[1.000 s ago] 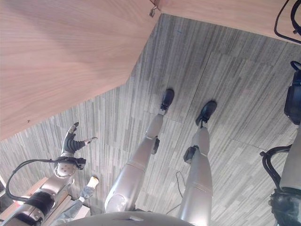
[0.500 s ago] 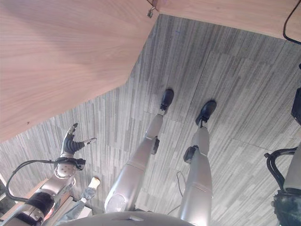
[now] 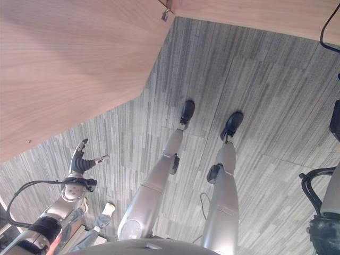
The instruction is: Put the empty folder in the office cabinet
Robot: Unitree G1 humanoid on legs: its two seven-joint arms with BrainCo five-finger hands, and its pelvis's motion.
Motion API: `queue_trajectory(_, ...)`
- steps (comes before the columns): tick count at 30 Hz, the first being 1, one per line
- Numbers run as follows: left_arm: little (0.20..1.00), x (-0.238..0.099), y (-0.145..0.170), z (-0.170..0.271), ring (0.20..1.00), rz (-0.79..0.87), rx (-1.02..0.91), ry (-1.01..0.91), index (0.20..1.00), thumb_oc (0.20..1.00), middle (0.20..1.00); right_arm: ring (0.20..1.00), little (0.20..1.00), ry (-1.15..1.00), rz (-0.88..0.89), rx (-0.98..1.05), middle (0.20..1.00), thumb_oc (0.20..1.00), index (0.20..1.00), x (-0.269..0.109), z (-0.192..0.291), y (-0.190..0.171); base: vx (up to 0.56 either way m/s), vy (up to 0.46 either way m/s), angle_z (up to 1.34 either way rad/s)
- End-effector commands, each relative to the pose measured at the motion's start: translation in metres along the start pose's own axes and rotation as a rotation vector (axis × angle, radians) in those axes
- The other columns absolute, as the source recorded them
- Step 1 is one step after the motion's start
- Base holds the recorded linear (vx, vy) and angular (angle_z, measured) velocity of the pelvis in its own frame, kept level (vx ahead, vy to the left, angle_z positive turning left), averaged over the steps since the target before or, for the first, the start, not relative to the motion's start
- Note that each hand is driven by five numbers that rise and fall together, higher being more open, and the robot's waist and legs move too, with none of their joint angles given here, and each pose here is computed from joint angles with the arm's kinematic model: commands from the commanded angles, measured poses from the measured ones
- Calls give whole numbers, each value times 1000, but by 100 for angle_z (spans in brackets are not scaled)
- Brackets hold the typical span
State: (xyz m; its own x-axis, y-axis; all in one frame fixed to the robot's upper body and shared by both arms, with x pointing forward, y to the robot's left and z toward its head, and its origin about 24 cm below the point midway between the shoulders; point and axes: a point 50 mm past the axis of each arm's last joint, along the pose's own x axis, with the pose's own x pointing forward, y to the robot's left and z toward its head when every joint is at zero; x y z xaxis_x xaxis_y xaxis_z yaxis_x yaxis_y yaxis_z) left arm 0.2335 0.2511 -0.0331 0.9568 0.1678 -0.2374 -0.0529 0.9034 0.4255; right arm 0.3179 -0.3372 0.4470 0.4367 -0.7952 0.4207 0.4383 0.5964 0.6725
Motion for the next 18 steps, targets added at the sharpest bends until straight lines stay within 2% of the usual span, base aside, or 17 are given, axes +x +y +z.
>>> queue_trajectory(1, 1000, -21, 10, -26, 1000, 16, 12, 90, 1000, 1000, 1000, 200, 200, -2, 68, -215, 200, 200, 200, -2, -27, -13, 0, 0, 0)
queue_trajectory(8, 1000, -24, 12, -26, 1000, -1, 5, 88, 1000, 1000, 1000, 200, 200, 19, 195, -174, 200, 200, 200, -9, -31, 3, 20, -6, 0)
queue_trajectory(18, 1000, -27, 10, -30, 1000, -45, 14, 103, 1000, 1000, 1000, 200, 200, 37, 215, -141, 200, 200, 200, -8, -32, 3, 6, -1, 0)
